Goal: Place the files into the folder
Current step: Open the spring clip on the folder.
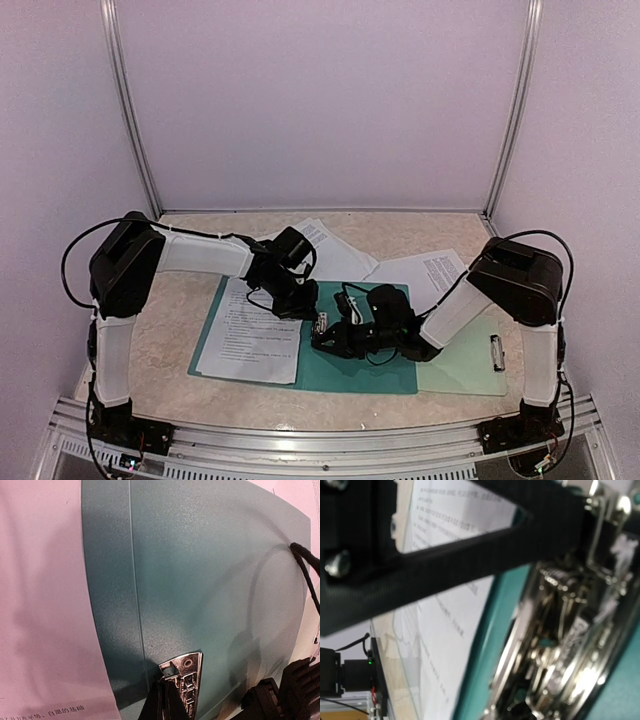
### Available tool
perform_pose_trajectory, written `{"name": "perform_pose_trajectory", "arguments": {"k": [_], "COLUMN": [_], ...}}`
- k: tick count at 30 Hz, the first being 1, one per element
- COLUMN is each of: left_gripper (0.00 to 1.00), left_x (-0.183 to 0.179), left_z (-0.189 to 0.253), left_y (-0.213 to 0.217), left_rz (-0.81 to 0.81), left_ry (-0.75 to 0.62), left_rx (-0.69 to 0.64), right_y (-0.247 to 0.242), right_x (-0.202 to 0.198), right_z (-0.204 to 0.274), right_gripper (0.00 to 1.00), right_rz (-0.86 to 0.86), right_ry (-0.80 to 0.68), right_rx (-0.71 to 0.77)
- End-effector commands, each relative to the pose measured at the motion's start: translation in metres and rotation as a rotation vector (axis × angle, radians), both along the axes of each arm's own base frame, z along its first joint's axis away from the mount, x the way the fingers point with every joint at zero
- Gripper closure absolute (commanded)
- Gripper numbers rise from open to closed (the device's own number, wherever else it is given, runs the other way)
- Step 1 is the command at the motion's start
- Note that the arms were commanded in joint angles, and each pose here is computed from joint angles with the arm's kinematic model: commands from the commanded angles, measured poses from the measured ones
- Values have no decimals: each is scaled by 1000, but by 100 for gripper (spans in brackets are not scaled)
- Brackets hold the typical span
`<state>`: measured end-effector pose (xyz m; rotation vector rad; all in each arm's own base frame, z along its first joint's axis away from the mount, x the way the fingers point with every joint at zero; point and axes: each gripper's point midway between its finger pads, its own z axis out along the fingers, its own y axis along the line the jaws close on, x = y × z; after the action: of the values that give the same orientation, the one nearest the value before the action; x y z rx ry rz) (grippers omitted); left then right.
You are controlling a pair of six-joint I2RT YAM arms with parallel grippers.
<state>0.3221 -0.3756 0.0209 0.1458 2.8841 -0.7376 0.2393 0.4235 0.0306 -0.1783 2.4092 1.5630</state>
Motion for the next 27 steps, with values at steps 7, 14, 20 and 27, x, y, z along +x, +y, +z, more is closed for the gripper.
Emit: {"name": "perform_pose_trajectory", "arguments": {"k": [7,14,20,27], "left_gripper": [100,100,100,100], "left_x": [-2,-4,-7,-7], "left_z": [0,-2,-6,-6], "left_y": [8,9,7,5], "left_rz": [-27,-36,-53,-69], "left_ry": [-10,-7,9,5], "left_rx": [23,32,39,51], "right_y": [-13,-18,-23,-27], "right_x": [3,0,-5,-6], "right_z": [-37,-56,-74,-84], "right_gripper": [100,100,100,100], "right_rz": [-30,-36,-26,-17], "right_ry": [97,160,207,230], "right_rx": [-41,-74,-142,-240]}}
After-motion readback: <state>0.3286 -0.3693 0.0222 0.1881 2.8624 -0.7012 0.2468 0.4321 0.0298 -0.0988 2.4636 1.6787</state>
